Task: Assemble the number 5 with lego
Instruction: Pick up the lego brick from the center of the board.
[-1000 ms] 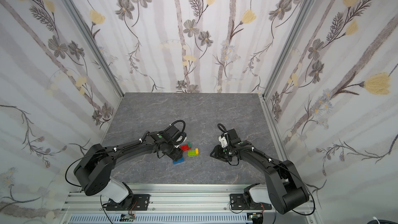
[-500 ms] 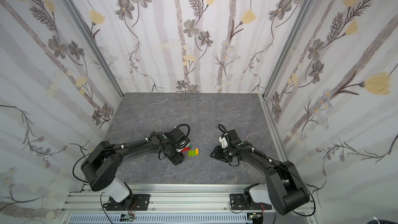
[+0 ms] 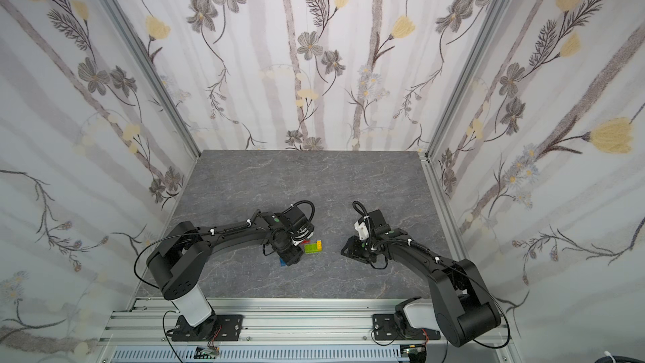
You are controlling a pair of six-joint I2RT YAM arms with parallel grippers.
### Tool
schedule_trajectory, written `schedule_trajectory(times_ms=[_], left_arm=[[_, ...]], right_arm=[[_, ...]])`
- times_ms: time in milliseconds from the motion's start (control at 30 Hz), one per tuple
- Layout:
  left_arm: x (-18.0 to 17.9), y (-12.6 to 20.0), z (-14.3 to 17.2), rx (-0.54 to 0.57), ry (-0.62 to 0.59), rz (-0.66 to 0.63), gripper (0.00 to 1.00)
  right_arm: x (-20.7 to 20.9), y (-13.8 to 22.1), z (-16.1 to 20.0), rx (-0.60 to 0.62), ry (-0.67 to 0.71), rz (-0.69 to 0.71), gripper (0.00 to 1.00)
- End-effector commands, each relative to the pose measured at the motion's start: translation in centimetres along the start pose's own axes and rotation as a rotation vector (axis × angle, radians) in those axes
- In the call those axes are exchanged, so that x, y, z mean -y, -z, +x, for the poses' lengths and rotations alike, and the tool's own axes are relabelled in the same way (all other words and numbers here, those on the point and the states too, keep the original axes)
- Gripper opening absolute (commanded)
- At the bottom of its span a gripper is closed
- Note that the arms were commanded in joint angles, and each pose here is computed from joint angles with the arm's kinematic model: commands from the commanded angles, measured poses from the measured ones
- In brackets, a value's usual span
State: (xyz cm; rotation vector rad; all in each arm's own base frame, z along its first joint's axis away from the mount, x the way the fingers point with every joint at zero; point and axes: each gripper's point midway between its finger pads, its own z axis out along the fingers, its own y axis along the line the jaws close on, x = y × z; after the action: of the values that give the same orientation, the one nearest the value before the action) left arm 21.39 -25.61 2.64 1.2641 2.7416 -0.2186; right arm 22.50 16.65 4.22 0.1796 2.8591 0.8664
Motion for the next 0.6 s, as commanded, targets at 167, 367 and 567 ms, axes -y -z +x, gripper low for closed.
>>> schedule_trajectory(times_ms=[167,367,567], left_arm=[[0.17,-0.38,0.60,-0.026,-0.030,0.010,0.51],[0.39,-0.79,0.76,-0.049,-0.039,0.023,0.43],[0.55,-0.42,0.67,-0.042,-0.059,0.027,0.33]], right_arm=[[-0.02,-0.05,-0.49,0.015,0.004,0.008,0.49],[-0.04,-0.02,-0.63,0.018,0.005,0.009,0.49],[0.18,-0.10,-0.49,0.016,0.002,0.015,0.49]])
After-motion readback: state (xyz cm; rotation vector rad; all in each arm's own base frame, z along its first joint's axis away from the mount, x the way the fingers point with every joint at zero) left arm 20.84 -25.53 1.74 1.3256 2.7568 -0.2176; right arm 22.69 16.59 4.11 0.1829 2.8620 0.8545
